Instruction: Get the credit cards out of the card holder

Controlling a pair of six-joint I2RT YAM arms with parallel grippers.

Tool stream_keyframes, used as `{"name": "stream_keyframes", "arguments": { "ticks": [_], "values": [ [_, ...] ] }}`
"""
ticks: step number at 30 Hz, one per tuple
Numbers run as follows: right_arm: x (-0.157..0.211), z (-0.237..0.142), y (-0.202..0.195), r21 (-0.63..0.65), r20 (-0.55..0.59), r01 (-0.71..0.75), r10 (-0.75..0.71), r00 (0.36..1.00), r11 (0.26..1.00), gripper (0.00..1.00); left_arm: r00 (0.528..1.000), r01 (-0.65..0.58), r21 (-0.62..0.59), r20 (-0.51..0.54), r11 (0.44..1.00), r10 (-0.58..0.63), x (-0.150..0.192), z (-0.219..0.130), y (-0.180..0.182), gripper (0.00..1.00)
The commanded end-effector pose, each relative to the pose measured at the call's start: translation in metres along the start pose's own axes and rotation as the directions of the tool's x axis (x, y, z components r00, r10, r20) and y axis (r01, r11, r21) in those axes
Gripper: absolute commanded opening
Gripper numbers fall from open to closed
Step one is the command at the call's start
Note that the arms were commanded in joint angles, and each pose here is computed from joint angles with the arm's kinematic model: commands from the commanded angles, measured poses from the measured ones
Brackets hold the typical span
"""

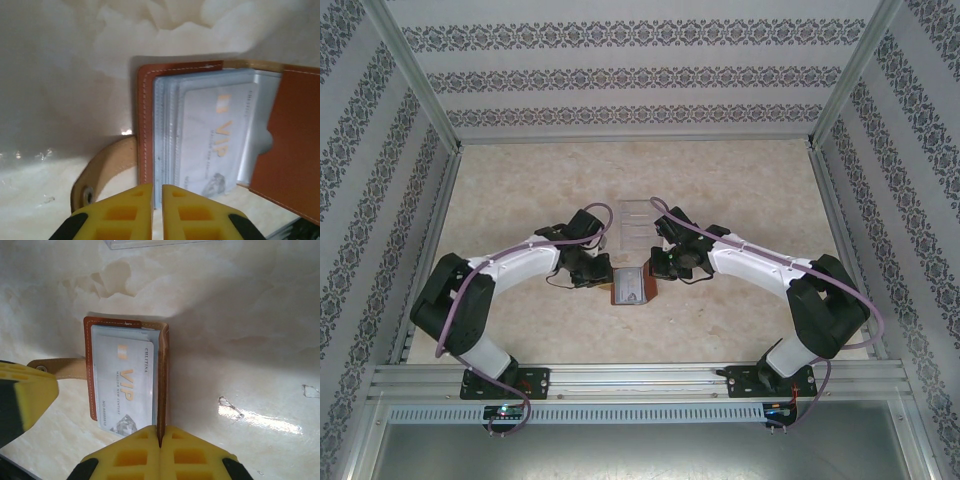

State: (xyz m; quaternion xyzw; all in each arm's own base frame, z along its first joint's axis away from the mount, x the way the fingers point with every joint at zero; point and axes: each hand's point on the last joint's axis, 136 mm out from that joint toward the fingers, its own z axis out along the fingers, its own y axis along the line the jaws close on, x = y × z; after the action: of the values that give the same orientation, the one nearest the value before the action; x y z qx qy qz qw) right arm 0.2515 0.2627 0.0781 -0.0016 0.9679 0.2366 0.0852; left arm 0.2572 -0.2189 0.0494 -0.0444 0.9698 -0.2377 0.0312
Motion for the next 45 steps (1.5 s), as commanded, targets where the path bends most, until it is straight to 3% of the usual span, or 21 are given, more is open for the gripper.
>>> {"name": "stream_keyframes", "arguments": {
  "ticks": [1, 7, 15, 21, 28, 34, 45],
  "values": [
    [0.001, 0.002, -0.004, 0.008, -0.011, 0.009, -0.009, 1.000, 1.000, 0.05, 1.000, 0.007, -0.040, 0.020, 0.999, -0.006, -0.007, 0.005, 0.005, 0.11],
    [0.004, 0.003, -0.022, 0.102, -0.011, 0.029, -0.028, 1.000, 0.994, 0.17, 1.000, 0.013, -0.101, -0.003, 0.995, -0.013, -0.004, 0.017, 0.021, 0.10],
    [0.008, -0.001, -0.053, 0.295, -0.025, 0.100, -0.097, 0.995, 0.950, 0.61, 1.000, 0.006, -0.205, -0.016, 0.979, -0.010, -0.002, 0.020, 0.041, 0.11],
    [0.011, -0.001, -0.075, 0.418, -0.058, 0.157, -0.146, 0.988, 0.895, 0.82, 0.999, 0.015, -0.196, -0.036, 0.981, -0.023, 0.003, 0.025, 0.043, 0.11],
    [0.008, -0.001, -0.094, 0.544, -0.104, 0.229, -0.206, 0.973, 0.807, 0.87, 0.999, 0.017, -0.188, -0.046, 0.982, -0.026, 0.005, 0.026, 0.043, 0.11],
    [0.007, 0.005, -0.100, 0.573, -0.124, 0.253, -0.223, 0.967, 0.779, 0.88, 0.998, 0.021, -0.170, -0.050, 0.985, -0.030, 0.006, 0.026, 0.038, 0.11],
    [0.007, 0.006, -0.083, 0.502, -0.108, 0.244, -0.220, 0.970, 0.830, 0.86, 1.000, -0.001, -0.080, 0.007, 0.997, 0.001, -0.011, -0.003, 0.004, 0.14]
  ]
}}
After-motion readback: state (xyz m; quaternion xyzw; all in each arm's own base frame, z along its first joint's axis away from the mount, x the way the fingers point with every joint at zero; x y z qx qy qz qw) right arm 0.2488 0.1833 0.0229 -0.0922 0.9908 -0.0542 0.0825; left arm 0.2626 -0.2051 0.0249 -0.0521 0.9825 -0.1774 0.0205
